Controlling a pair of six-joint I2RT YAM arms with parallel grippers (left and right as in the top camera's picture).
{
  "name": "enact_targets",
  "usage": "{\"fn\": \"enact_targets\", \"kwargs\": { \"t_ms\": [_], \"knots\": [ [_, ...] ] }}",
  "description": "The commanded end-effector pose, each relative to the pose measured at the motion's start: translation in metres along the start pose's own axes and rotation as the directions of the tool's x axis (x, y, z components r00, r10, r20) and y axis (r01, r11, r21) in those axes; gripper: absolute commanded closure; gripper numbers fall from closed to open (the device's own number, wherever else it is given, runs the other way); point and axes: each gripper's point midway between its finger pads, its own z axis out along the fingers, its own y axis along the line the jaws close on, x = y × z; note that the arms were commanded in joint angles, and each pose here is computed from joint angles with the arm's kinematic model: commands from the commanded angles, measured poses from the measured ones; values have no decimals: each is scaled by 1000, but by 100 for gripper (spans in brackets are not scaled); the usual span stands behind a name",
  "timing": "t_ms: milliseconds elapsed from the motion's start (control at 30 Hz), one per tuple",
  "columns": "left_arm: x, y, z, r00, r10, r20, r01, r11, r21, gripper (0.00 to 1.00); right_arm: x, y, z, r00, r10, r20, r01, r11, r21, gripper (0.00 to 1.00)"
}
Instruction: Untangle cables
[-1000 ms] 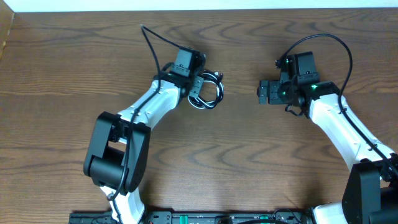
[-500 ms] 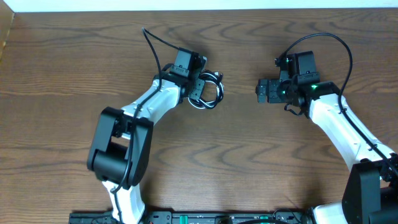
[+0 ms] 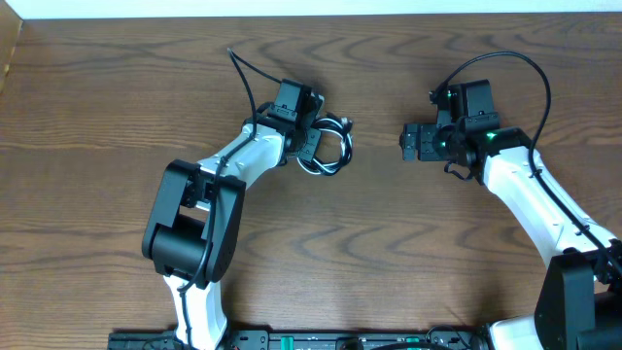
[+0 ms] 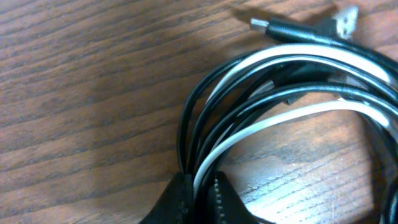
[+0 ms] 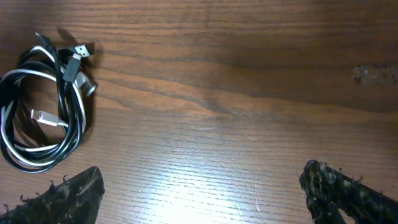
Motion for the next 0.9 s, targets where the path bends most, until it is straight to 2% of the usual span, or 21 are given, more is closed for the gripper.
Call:
{"fn": "enact_targets", "kwargs": {
  "t_ms": [0,200,367,633,867],
  "knots": [
    [-1,-2,0,1000,-9,-2,9,1000,6,92,4,1,1,1000,11,-10,-11,1000,-6,2],
    [-14,-7,-14,998,-50,38,49,998,33,93,4,1,1,1000,11,-14,-11,1000,-5,1],
    [-46,-18,-62,985,-65,162,50,994,95,93,7,3,1,1000,12,-25,-13,1000,-18,1],
    [-90,-37,-158,921,-103,375,28,979,201,93,12,32,-2,998,-55,-45,45,980,-192,1],
    [-96,-61,-197,898,-154,412,5,940,340,93,8,58,-9,988,-153,4,146,930,-337,1]
  ]
}}
